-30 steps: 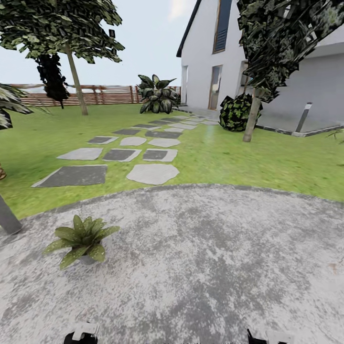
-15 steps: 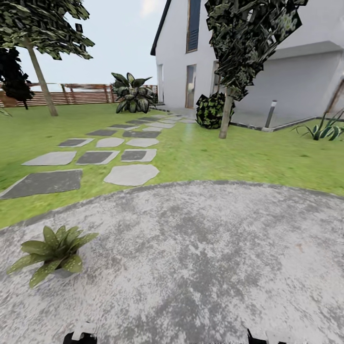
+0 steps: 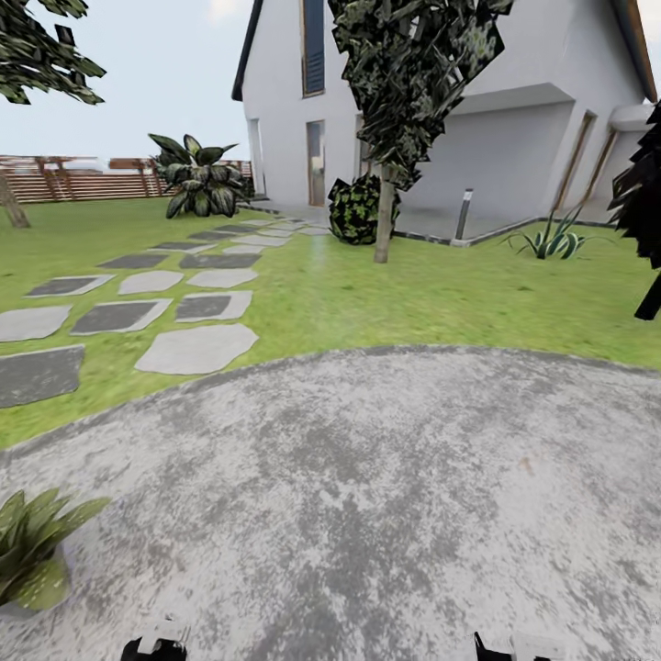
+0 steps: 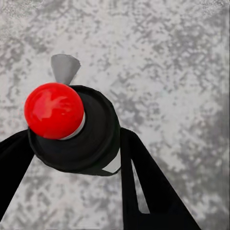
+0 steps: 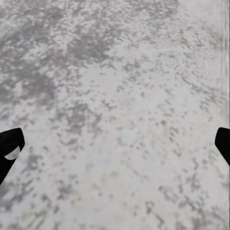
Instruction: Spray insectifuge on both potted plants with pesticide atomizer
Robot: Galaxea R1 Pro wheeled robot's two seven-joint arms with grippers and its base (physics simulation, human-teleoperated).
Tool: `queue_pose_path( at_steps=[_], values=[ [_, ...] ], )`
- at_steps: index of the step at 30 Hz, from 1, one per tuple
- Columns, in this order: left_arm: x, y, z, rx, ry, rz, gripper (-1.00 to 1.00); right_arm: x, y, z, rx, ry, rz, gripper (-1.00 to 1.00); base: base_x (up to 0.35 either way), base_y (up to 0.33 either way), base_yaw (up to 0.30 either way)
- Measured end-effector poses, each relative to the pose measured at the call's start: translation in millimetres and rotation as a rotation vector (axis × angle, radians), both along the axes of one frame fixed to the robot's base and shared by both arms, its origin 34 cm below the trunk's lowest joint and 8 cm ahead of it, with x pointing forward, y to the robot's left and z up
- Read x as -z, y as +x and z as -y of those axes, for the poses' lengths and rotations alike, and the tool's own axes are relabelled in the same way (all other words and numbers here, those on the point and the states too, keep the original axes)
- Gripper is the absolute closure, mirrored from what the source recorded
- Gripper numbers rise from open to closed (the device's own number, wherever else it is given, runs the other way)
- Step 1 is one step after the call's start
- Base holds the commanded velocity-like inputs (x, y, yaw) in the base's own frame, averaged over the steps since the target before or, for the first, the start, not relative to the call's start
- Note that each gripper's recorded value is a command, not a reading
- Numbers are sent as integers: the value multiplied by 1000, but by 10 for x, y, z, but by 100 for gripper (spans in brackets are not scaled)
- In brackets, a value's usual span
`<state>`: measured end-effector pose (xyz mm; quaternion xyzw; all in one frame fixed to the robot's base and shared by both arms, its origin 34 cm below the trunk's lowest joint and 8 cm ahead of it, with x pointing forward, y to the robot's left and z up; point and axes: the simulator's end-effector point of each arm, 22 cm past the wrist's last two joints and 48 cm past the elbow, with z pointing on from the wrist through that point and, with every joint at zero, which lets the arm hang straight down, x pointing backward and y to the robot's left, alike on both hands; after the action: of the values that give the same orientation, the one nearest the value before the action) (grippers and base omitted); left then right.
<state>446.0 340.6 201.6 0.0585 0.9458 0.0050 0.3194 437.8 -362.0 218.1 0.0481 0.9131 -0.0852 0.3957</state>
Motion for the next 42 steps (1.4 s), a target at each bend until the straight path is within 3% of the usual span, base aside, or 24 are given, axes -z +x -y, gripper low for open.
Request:
queue_pose_path(
  at_steps=[16,24,42],
  values=[
    [17,-16,-27,-2,4,-5,100,21,-16,-1,0,0,-6,-100,121,-135,-298],
    [1,1,-87,-78,-22,8,100,21,-17,-1,0,0,-6,-100,0,-1,-298],
    [0,2,-93,-81,-23,8,100,21,-17,-1,0,0,-6,-100,0,0,-298]
  ],
)
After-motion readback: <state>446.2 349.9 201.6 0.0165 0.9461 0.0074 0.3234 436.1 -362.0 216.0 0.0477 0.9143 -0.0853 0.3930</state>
